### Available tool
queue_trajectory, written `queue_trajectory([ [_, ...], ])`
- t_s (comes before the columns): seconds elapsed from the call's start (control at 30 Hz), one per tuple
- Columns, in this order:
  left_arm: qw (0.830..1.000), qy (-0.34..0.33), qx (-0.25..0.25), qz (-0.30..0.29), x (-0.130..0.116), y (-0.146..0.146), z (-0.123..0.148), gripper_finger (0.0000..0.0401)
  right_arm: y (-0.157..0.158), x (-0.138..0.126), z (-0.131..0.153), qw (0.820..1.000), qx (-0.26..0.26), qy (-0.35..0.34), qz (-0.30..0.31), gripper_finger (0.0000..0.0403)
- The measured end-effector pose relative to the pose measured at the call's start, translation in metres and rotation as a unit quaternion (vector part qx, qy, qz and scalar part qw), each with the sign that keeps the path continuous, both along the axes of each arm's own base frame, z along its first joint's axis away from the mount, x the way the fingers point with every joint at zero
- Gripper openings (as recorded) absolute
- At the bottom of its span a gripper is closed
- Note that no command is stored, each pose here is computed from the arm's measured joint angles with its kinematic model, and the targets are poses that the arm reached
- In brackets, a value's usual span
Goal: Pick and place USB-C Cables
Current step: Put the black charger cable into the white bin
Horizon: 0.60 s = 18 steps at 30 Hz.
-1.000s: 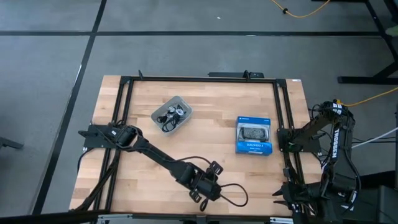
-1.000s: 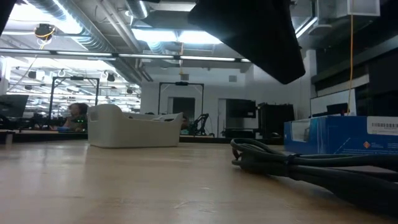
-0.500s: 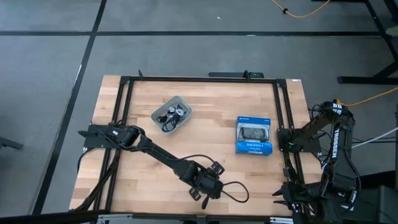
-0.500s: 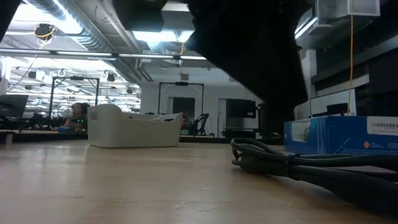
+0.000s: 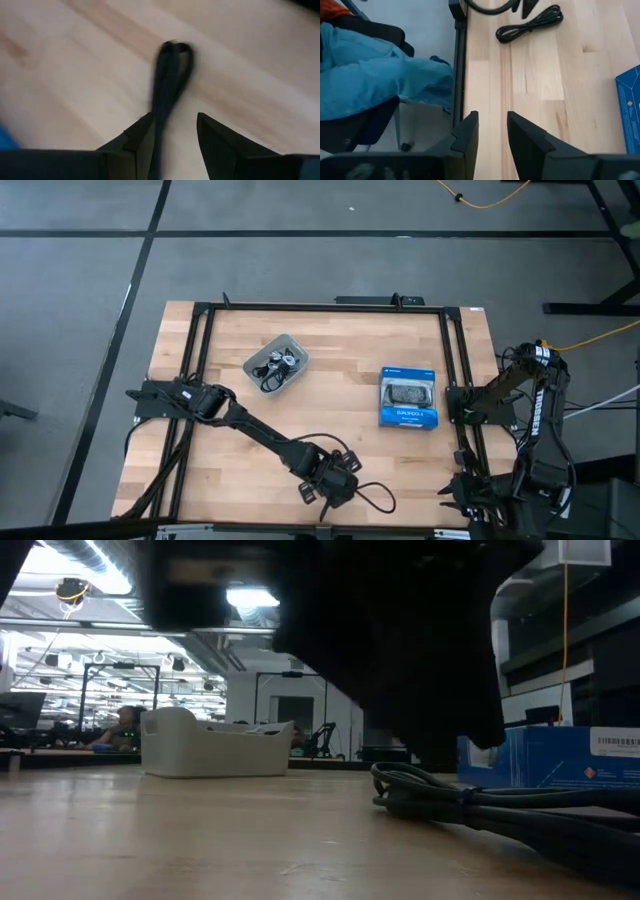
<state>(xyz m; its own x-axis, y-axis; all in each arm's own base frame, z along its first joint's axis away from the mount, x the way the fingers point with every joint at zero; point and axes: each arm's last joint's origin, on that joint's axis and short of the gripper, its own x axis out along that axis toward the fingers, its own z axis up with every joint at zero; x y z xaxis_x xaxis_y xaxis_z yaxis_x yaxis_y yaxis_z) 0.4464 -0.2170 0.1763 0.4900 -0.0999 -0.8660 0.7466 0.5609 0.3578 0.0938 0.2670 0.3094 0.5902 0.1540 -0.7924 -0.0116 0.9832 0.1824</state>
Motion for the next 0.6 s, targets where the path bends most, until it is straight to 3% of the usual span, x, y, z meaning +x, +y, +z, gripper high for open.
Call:
queue_trajectory([
  [0.17,1.000,-0.008,0.015,-0.001,0.006,0.010,0.000,0.0140,0.000,0.000,-0.002,1.000,0.000,0.001,0.000,0.0106],
  [0.6,1.000,0.011,-0.021,-0.002,0.016,0.025,-0.012,0.0140,0.003,0.000,-0.001,1.000,0.020,0.009,0.005,0.0106],
])
